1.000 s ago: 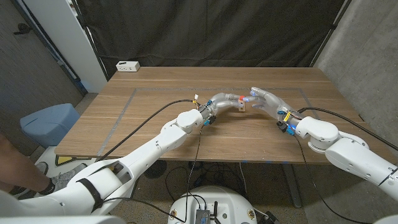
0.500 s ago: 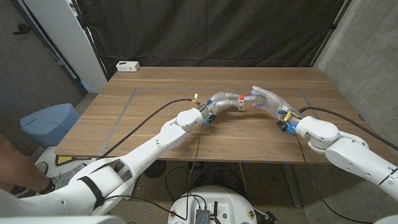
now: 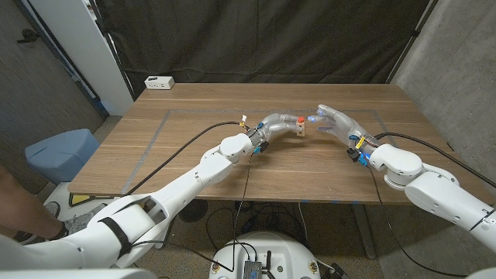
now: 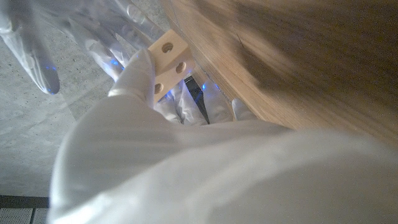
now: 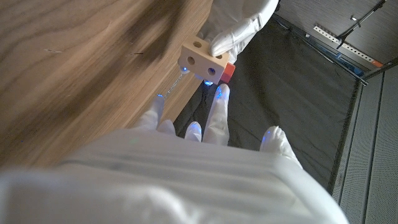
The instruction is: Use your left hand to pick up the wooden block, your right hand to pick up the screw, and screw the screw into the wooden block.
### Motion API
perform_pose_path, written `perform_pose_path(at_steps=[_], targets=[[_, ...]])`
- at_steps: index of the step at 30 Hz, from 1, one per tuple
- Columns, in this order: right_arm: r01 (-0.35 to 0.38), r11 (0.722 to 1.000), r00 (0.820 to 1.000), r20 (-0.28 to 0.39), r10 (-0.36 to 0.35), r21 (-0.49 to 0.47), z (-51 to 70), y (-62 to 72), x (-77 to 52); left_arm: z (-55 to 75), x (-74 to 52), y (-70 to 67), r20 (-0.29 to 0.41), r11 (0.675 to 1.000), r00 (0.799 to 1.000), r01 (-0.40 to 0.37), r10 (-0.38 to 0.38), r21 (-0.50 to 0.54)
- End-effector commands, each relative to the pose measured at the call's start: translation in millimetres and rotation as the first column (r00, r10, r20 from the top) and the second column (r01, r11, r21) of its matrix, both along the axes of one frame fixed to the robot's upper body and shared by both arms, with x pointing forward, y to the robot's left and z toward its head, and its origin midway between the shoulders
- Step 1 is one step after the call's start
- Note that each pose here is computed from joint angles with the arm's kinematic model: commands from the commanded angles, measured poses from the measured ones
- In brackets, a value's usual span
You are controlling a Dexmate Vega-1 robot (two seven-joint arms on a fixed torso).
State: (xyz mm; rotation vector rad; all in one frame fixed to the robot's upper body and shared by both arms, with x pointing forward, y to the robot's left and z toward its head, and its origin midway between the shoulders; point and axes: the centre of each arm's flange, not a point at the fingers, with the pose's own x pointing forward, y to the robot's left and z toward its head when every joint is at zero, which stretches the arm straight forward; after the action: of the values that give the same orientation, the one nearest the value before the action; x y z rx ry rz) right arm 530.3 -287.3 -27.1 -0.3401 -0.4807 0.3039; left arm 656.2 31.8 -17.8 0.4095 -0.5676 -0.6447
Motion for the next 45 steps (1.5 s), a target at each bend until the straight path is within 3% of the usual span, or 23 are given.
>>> perform_pose_path(at_steps=[1,45], targets=[[0.011,1.0,1.0,0.016,-0.012,0.024,-0.6,-4.1,5.2,-0.3,-0.7,-1.6,0.001,1.0,1.0,0.002,-0.002,0.005],[-0.1,0.993,0.995,-0.023,0.099,-0.056,3.2,10.6,17.0,-3.4,-8.9,-3.6,0.01,1.0,1.0,-0.001,0.001,0.004]])
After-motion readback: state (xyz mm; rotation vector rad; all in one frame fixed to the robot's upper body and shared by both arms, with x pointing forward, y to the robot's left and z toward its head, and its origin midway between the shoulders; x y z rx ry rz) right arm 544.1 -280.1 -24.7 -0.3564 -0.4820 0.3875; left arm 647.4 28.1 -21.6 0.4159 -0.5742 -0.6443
